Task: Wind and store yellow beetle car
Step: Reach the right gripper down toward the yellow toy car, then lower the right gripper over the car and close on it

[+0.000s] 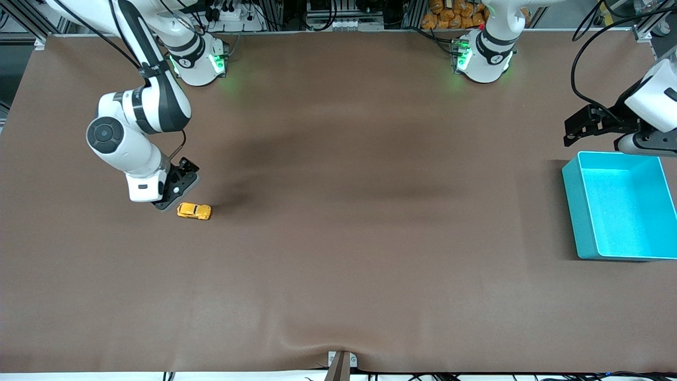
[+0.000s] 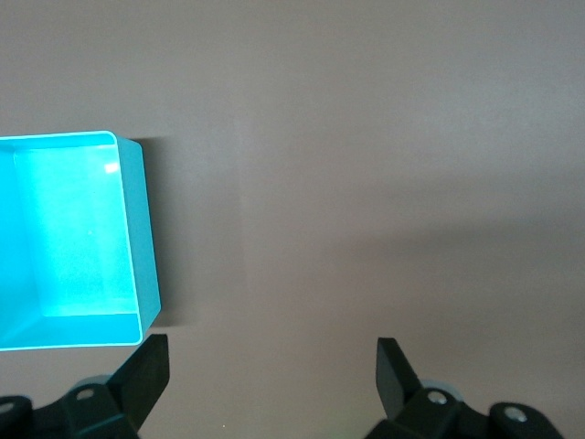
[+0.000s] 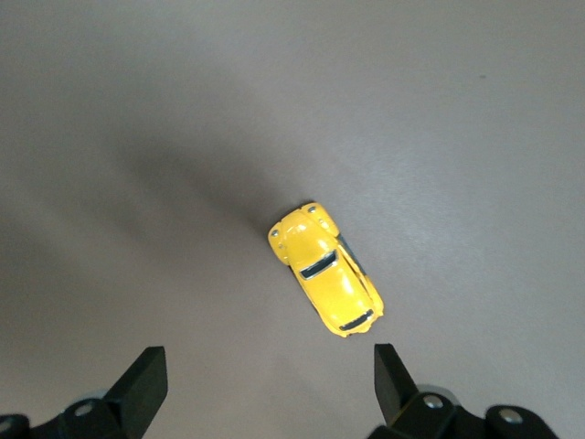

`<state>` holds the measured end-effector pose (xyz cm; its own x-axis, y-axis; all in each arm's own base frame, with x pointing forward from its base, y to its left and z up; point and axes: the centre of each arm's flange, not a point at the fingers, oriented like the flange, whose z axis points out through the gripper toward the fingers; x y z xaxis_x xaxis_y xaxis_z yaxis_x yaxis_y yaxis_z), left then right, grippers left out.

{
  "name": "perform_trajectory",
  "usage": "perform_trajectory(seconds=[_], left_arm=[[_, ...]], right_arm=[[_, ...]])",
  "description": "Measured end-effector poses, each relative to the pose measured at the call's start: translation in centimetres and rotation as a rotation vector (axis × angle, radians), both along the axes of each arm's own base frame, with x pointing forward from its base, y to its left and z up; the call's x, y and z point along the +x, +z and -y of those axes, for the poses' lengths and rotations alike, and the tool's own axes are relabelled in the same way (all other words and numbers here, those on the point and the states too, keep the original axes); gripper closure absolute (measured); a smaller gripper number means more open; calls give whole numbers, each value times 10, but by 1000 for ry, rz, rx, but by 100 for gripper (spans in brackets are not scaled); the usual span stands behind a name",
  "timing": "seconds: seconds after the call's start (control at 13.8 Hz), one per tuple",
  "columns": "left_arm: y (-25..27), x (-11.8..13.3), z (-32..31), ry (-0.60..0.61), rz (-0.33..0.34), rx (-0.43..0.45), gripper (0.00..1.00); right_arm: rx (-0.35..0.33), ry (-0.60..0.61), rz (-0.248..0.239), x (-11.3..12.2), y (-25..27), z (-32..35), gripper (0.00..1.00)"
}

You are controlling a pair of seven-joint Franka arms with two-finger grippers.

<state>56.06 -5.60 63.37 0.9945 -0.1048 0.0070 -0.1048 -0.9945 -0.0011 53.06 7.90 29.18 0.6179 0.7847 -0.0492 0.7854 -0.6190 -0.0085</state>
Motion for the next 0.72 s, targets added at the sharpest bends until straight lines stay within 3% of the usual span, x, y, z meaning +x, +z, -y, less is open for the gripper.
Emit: perform_trajectory(seconds=[0.14, 0.43, 0.72], left_arm=[[0, 0, 0, 0, 0, 0, 0], [0, 0, 0, 0, 0, 0, 0], [0, 0, 0, 1, 0, 0, 0]], right_arm=[[2, 65, 4, -2, -5, -5, 0], [3, 217, 73, -3, -24, -9, 0], [-5, 308, 48, -7, -53, -4, 0]])
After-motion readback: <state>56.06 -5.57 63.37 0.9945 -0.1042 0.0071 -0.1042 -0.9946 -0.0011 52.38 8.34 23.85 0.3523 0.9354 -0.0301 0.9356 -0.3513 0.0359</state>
